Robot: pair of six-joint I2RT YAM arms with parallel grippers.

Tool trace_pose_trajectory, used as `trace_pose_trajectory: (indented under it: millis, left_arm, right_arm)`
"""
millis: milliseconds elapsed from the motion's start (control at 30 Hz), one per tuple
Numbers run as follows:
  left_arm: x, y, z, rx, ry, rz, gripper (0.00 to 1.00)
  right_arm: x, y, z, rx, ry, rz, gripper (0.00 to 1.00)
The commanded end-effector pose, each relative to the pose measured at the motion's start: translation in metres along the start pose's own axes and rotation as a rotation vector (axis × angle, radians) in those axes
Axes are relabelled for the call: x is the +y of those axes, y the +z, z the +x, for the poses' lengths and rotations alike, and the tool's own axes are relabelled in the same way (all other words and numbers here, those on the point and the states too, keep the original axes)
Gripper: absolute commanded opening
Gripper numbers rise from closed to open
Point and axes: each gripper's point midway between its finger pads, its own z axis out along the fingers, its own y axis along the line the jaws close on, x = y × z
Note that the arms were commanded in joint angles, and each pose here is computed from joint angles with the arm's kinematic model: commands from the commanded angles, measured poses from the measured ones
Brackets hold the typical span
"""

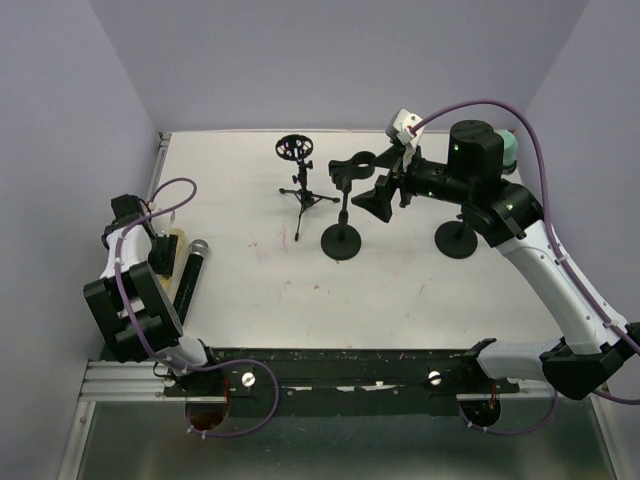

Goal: Remove the microphone from the stand

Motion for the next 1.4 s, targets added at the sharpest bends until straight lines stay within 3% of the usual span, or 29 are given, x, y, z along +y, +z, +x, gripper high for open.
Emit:
trace_pose_trajectory:
  millis: [0,133,233,400,500,767,1067,1367]
  left_arm:
    - [0.007,-0.042,-0.026,-0.099,-0.048,-0.004,0.65]
    - [0.006,-0.084,-0.051,-0.186,-0.092,0.014,0.64]
    - [-0.016,-0.116,-0.079,-0.278,-0.100,0.086,0.64]
    - [-0.093,-0.171,-0.131,-0.510,0.024,0.286,0.64]
    - [-0.142,-0.200,-0.141,-0.600,0.095,0.456,0.64]
    - [-0.228,-0.229,-0.125,-0.610,0.290,0.711,0.64]
    - [-0.259,-0.250,-0.111,-0.620,0.401,0.863,0.65]
    - [-0.283,-0.255,-0.121,-0.710,0.486,0.916,0.64]
  right_arm:
    - [0.000,0.002,0.007,0.025,0.012,0.002,1.00]
    - [-0.022,0.002,0.001,0.012,0.146,0.146,1.00]
    - [-0.025,0.004,-0.004,0.034,0.143,0.130,1.00]
    - [-0.021,0.010,-0.002,0.086,0.084,0.056,1.00]
    - [-0.021,0.015,-0.004,0.080,-0.008,0.016,1.00]
    - [-0.039,0.052,0.011,0.134,-0.133,-0.043,1.00]
    - [-0.054,0.067,0.049,0.248,-0.205,-0.035,0.99]
    - [-0.048,0.065,0.081,0.388,-0.147,-0.089,0.82]
